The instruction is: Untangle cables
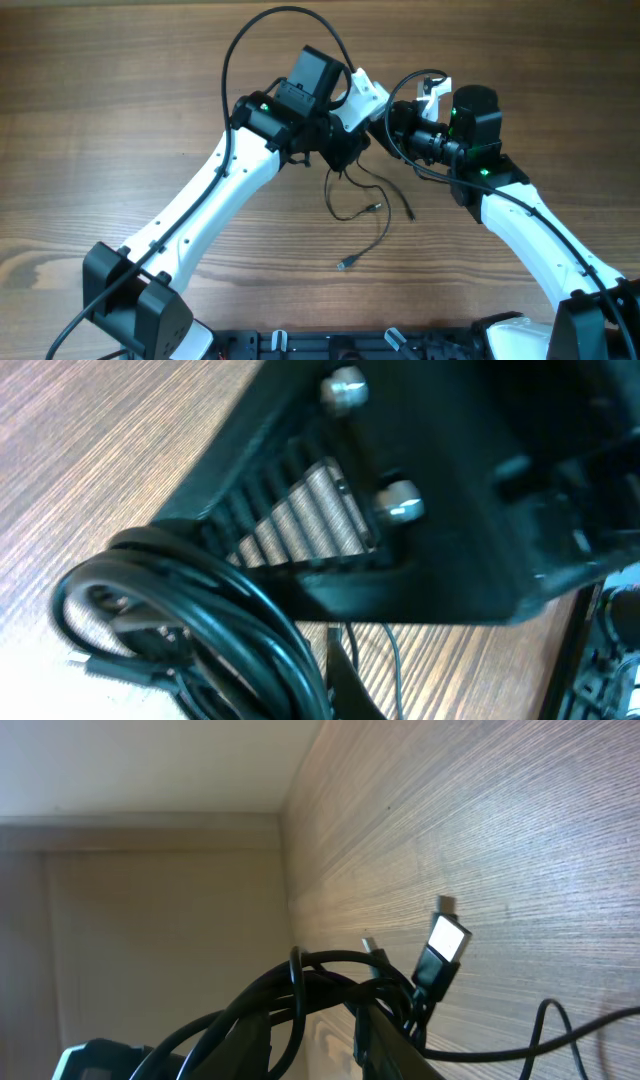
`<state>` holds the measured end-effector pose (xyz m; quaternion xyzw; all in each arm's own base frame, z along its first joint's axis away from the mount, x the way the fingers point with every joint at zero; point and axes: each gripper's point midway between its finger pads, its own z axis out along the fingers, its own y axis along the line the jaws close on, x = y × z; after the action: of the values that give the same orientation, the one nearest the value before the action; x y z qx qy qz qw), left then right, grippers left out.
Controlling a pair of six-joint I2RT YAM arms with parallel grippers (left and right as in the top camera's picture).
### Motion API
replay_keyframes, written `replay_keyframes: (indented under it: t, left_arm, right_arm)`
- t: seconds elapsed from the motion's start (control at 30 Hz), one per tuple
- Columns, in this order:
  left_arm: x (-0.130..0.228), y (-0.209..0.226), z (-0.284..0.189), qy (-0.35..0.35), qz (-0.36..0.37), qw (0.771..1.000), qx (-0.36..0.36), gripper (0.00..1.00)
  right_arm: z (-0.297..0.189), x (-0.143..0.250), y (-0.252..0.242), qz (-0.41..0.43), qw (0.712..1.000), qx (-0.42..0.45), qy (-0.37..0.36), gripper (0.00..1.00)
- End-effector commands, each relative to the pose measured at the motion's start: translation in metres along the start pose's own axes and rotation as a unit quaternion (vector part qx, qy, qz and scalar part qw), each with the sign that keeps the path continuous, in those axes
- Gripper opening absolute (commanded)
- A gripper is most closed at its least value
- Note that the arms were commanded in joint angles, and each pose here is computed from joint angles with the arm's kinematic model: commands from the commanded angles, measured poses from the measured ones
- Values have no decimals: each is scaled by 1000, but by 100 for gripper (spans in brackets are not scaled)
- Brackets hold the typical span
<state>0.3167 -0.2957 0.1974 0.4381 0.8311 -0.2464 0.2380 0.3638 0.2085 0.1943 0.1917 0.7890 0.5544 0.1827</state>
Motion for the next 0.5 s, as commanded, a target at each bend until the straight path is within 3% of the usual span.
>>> replay_keyframes:
  t: [0.0,0.13,0.2,0.27,0.37,0.47]
  left_arm:
    - [-13,-30,-7,-23,67,997,40,4]
    - [-10,-31,-7,-16,65,997,41,4]
    - [-14,-28,-8,-25,67,997,37,4]
    - [-18,-20,-15,-38,65,997,28,4]
    - [-25,-12,-40,-68,58,996,21,4]
    - [-26,17,-72,-96,27,995,-16,4]
  right_arm:
    - [4,4,12,9,1000,-20,15,29]
    - [2,3,35,-8,998,-65,21,24]
    - [2,8,39,-49,995,-76,34,4]
    - [5,11,29,-94,992,-68,44,4]
    - [13,15,4,-98,992,-40,64,4]
    - [8,2,-12,-154,987,-15,43,5]
